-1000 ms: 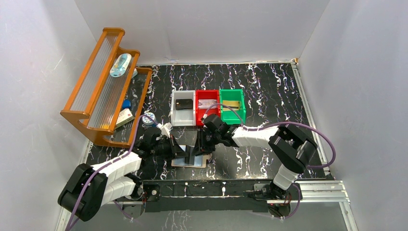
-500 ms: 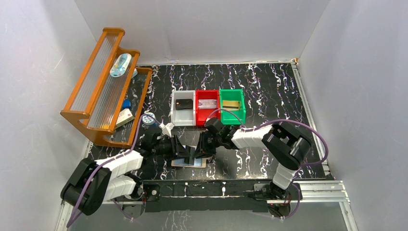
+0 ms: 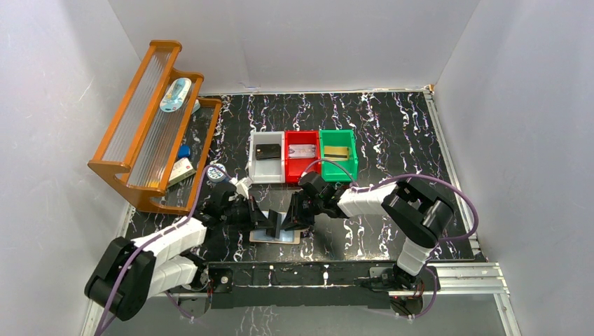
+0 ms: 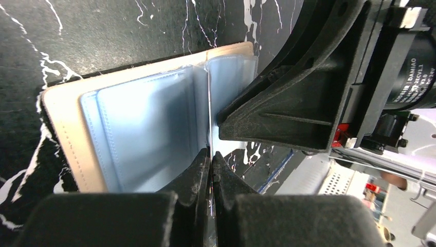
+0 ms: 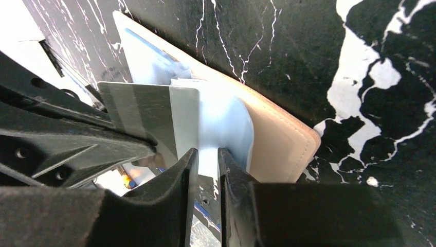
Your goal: Take the credit cards out of the card holder
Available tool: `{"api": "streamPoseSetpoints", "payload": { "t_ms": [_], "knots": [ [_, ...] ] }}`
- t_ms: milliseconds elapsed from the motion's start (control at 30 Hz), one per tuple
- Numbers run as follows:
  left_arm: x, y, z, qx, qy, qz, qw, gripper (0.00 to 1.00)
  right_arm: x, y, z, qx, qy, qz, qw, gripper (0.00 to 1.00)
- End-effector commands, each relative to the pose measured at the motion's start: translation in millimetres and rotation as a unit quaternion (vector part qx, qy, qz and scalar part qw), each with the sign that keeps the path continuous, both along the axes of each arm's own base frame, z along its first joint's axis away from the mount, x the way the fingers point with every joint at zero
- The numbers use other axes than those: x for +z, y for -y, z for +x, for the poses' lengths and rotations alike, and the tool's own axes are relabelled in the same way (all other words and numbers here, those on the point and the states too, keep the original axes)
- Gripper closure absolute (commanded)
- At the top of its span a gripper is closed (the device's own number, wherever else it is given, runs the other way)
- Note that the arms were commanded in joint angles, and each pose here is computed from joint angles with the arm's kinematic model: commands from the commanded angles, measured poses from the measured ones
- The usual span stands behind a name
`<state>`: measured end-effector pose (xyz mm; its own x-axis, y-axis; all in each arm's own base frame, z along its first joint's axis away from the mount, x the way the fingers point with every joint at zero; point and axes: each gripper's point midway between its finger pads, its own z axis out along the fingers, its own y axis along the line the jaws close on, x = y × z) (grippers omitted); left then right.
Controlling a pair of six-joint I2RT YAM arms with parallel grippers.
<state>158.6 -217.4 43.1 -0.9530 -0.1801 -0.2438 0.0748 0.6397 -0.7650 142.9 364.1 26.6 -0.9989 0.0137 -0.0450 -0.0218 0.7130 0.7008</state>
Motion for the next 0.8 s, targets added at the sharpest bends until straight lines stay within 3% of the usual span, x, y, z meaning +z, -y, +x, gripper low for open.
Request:
{"api": "streamPoseSetpoints", "payload": {
  "t_ms": [0,367,633,767],
  "knots": [
    [14.2,-12.0,12.5,0.02,0.038,0.042,0.998,1.0,-29.5,32.5,1.1,-0.02,0.014,-0.082,0.996,0.7],
    [45.8,-27.8,22.5,0.044,0.095,0.075,0.992,1.0,6.0,22.8,20.9,-0.011,0.064,-0.043,0.997,0.65],
    [66.1,-28.5,31.7,0.06,0.135,0.063,0.987,1.0,65.4,8.1,32.3,0.003,0.136,0.031,0.99,0.55],
    [75.2,-18.5,30.7,0.053,0.146,0.023,0.988,1.0,81.4,8.8,37.7,-0.011,0.163,0.058,0.985,0.5]
  ]
}}
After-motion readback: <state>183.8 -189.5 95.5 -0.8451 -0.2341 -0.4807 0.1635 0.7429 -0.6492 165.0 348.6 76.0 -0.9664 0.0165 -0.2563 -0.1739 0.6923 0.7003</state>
